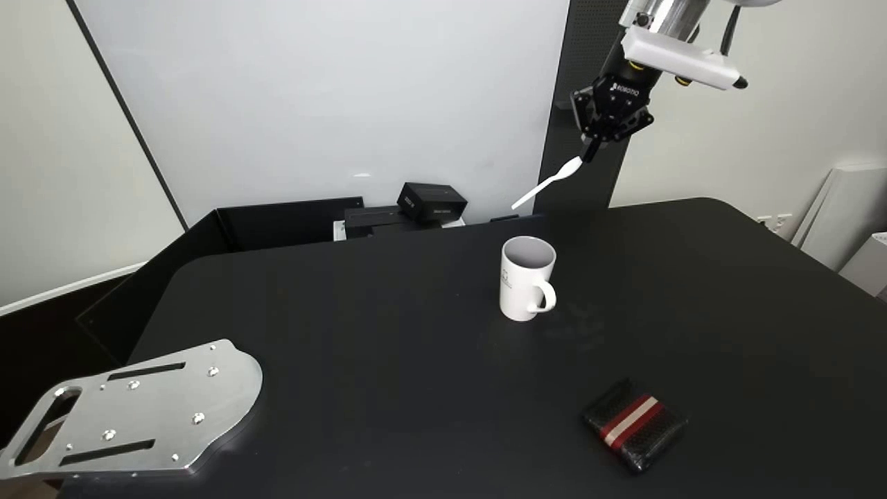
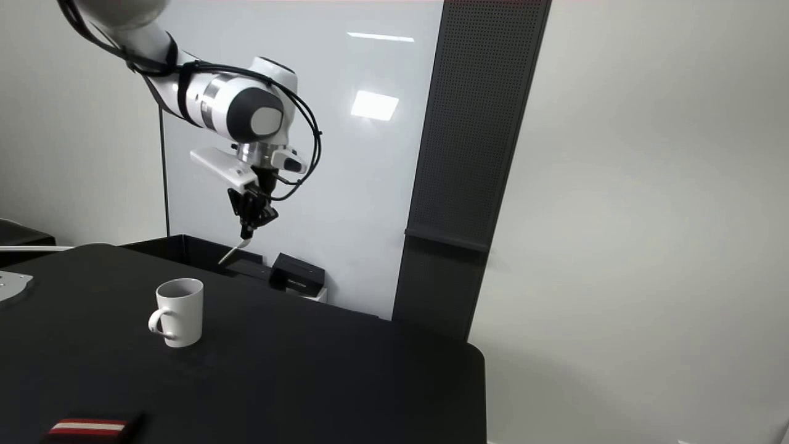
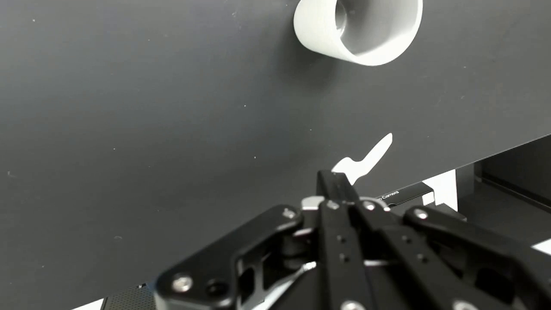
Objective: Remove the spoon from the mug, place the spoon back in the mug, remove the spoon from the mug
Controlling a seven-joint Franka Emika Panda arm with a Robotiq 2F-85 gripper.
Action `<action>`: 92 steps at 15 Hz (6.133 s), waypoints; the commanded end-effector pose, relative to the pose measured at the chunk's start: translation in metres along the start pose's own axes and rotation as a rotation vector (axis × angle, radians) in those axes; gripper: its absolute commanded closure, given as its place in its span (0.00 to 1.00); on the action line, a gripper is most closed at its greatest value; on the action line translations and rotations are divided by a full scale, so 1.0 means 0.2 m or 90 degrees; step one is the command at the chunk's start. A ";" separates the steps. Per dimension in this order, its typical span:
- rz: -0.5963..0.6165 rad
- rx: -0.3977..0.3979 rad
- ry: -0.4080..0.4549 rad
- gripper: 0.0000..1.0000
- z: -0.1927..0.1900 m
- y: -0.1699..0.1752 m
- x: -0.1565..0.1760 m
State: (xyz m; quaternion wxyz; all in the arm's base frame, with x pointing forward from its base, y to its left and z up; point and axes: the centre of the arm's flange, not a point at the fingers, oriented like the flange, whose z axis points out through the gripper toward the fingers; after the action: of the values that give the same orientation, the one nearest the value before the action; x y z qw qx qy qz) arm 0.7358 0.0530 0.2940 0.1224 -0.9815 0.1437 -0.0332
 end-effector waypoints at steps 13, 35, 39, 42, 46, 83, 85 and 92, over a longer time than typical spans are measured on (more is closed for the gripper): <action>0.043 -0.005 -0.080 1.00 0.58 0.33 0.35; 0.309 -0.147 0.037 0.00 0.43 0.11 0.22; 0.427 -0.150 0.060 0.00 0.48 0.01 0.18; 0.516 -0.154 0.071 0.00 0.51 -0.01 0.15; 0.637 -0.150 0.081 0.00 0.57 0.03 0.12; 0.646 -0.117 0.076 0.00 1.16 0.16 0.02; 0.627 -0.119 0.065 0.25 1.16 0.15 0.02; 0.597 -0.131 0.061 0.67 1.15 0.15 0.02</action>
State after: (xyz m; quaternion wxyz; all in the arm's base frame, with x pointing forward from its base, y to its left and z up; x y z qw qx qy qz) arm 0.7465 0.0793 0.0607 0.0228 -0.8102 0.5856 -0.0086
